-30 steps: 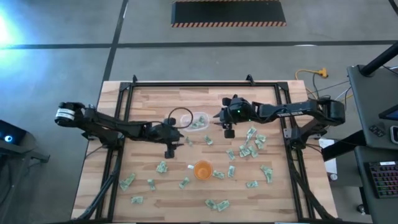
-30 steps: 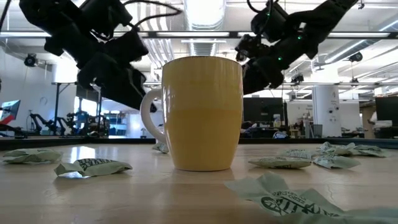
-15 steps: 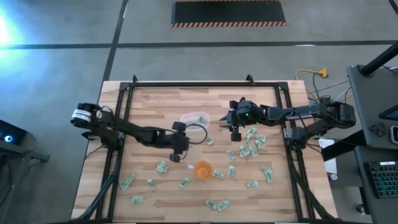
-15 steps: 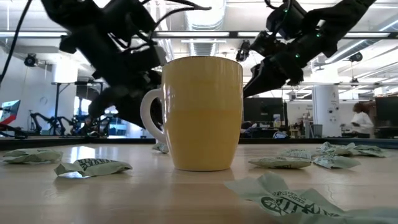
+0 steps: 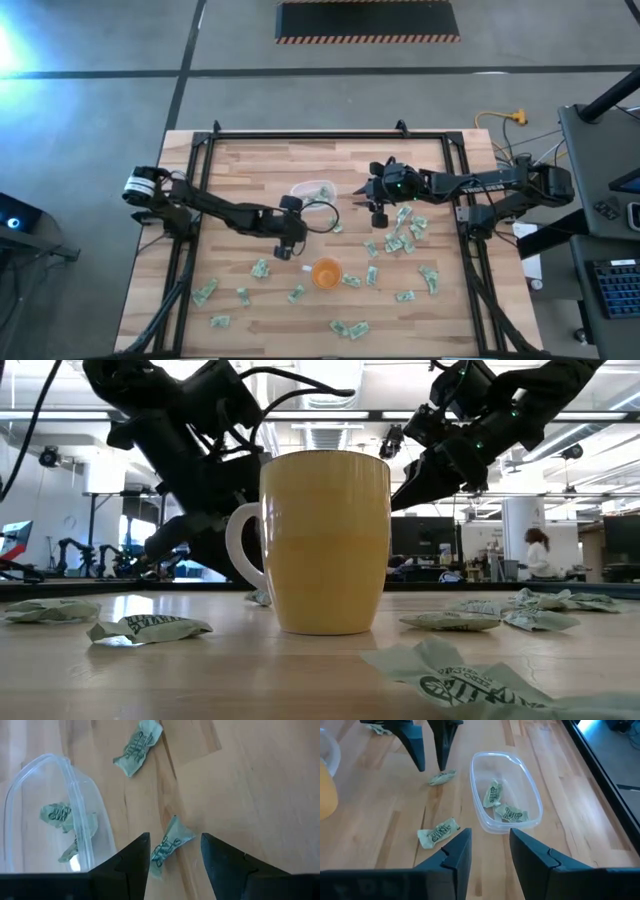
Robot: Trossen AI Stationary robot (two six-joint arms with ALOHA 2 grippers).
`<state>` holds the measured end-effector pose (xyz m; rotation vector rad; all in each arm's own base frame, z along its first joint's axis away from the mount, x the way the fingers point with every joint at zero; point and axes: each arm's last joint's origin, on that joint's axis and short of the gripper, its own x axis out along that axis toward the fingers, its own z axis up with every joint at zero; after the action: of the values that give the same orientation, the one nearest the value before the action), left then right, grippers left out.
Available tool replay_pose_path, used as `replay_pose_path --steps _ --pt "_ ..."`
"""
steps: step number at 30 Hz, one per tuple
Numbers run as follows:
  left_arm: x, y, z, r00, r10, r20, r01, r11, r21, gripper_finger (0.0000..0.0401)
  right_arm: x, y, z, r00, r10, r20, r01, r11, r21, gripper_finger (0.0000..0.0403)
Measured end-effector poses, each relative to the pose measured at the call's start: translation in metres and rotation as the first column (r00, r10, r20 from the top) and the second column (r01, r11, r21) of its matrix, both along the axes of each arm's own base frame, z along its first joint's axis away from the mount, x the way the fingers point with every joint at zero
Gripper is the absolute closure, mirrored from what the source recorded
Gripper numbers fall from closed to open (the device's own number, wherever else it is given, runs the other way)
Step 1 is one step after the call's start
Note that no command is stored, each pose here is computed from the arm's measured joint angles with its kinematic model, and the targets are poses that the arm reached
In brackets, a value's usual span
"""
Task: Pick and place Stevia / Truvia into bins
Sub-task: Put the stevia packet into the transparent bin
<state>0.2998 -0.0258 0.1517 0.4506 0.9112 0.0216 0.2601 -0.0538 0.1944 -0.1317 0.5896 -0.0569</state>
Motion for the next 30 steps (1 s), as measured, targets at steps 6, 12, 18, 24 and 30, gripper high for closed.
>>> replay_pose_path --steps 6,12,18,24,30 --pt "0.0015 -0.0006 0.0006 1.000 -0.011 0.014 0.011 1.000 -0.013 0.0242 -0.0001 0.0000 -0.0003 1.000 -0.004 -0.001 0.004 1.000 0.006 0.0285" --pt "0.0019 0.0000 0.0013 1.000 -0.001 0.017 0.001 1.000 0.007 0.0242 -0.0001 0.0000 -0.0003 1.000 -0.004 -0.001 0.004 1.000 0.006 0.0282" --pt "0.0019 0.0002 0.0013 1.000 -0.005 0.015 0.005 1.000 0.022 0.0242 -0.0001 0.0000 -0.0005 1.000 -0.006 -0.001 0.006 1.000 0.009 0.0288" --pt "0.0019 0.0002 0.0013 1.000 -0.011 0.013 0.010 1.000 0.026 0.0242 -0.0001 0.0000 -0.0005 1.000 -0.006 -0.001 0.006 1.000 0.009 0.0291" --pt "0.0012 -0.0050 0.0012 1.000 -0.019 0.013 0.018 0.999 0.028 0.0242 -0.0001 0.0000 -0.0005 1.000 -0.009 -0.001 0.009 1.000 0.015 0.0289"
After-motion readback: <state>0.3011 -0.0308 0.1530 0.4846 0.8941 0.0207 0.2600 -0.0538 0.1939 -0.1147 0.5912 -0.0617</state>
